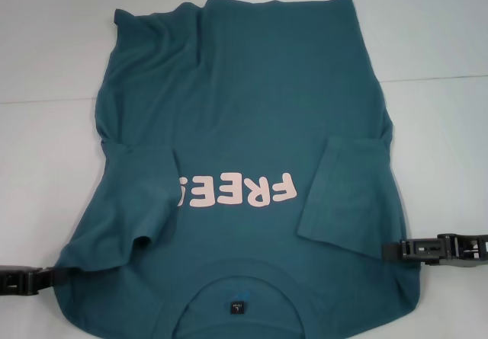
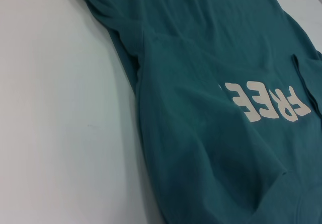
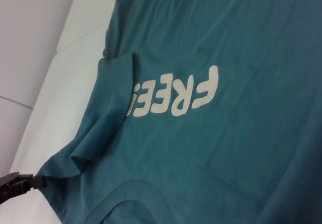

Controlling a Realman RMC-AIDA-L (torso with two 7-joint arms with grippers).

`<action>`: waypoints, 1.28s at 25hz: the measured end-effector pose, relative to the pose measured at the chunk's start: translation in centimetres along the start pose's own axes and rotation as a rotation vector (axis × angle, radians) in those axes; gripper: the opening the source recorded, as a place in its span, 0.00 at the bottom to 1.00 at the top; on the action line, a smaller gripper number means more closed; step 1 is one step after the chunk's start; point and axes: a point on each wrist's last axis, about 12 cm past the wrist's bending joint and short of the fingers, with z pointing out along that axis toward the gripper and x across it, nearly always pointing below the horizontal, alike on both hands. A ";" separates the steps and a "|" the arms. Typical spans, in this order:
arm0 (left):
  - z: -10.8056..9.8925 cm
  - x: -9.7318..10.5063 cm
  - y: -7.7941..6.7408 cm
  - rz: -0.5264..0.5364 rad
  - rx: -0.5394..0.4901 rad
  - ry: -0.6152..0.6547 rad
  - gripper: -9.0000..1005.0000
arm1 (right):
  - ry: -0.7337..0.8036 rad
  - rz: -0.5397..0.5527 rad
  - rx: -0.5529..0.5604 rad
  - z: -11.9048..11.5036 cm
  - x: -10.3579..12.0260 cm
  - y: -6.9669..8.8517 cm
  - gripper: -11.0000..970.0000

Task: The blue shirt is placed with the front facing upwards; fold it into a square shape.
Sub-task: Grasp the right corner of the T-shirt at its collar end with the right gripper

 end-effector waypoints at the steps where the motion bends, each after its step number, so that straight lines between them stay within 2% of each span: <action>1: 0.0 0.0 0.0 0.000 0.000 0.000 0.01 | 0.001 0.001 -0.001 0.0 0.1 0.0 0.90; 14: 0.2 0.1 -0.1 -0.002 0.005 -0.001 0.01 | -0.010 0.079 0.043 -1.8 2.2 -1.6 0.90; 26: 0.2 0.1 -0.2 0.001 0.005 -0.003 0.01 | -0.025 0.087 0.062 -1.4 2.1 -1.9 0.89; 32: 0.3 -0.2 -0.2 0.009 0.007 -0.005 0.01 | -0.032 0.084 0.020 -1.4 2.0 -1.4 0.88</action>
